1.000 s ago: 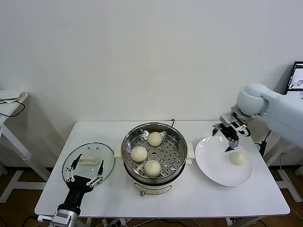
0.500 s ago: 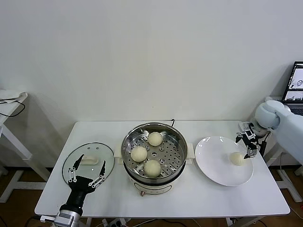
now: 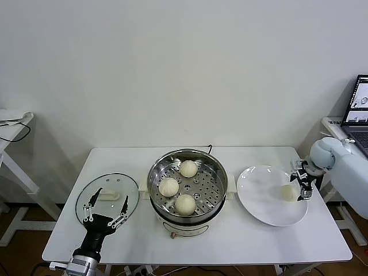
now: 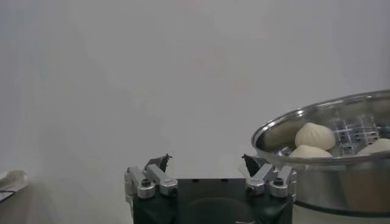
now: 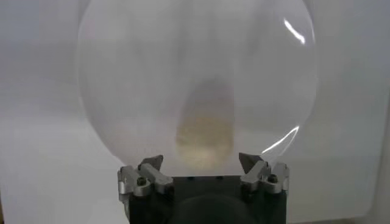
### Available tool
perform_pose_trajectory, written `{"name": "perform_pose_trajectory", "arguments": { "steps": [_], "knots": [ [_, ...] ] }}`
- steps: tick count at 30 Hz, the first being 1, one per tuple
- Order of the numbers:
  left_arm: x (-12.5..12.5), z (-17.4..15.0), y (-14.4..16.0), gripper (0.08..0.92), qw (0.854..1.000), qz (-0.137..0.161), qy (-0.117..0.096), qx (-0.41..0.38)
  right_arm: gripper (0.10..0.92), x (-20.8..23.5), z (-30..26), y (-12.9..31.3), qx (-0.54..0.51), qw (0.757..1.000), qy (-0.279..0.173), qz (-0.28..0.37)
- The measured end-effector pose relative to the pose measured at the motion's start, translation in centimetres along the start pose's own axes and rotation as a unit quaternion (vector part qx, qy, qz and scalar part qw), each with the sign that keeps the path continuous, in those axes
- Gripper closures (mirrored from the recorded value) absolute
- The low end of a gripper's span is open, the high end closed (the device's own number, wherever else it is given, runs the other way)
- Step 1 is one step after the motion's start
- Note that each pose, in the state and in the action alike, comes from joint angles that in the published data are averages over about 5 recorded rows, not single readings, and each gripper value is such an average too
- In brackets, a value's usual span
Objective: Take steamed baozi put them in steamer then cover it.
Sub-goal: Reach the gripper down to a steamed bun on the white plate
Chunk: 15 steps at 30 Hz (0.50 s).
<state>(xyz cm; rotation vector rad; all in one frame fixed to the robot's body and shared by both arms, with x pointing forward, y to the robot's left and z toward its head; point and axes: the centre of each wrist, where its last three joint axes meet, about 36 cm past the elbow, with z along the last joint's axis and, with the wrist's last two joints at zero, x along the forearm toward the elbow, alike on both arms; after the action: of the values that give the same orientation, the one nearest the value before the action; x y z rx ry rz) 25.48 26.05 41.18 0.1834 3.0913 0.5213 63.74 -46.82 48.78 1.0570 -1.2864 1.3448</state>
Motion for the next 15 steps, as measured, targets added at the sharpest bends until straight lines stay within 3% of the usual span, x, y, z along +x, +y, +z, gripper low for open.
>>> {"name": "perform_pose_trajectory", "arguments": {
  "steps": [15],
  "knots": [
    [-0.1, 0.2, 0.0, 0.177, 1.0, -0.001, 0.001, -0.001, 0.2, -2.6, -0.8, 0.1, -0.003, 1.0, -0.003, 0.005]
  ]
}}
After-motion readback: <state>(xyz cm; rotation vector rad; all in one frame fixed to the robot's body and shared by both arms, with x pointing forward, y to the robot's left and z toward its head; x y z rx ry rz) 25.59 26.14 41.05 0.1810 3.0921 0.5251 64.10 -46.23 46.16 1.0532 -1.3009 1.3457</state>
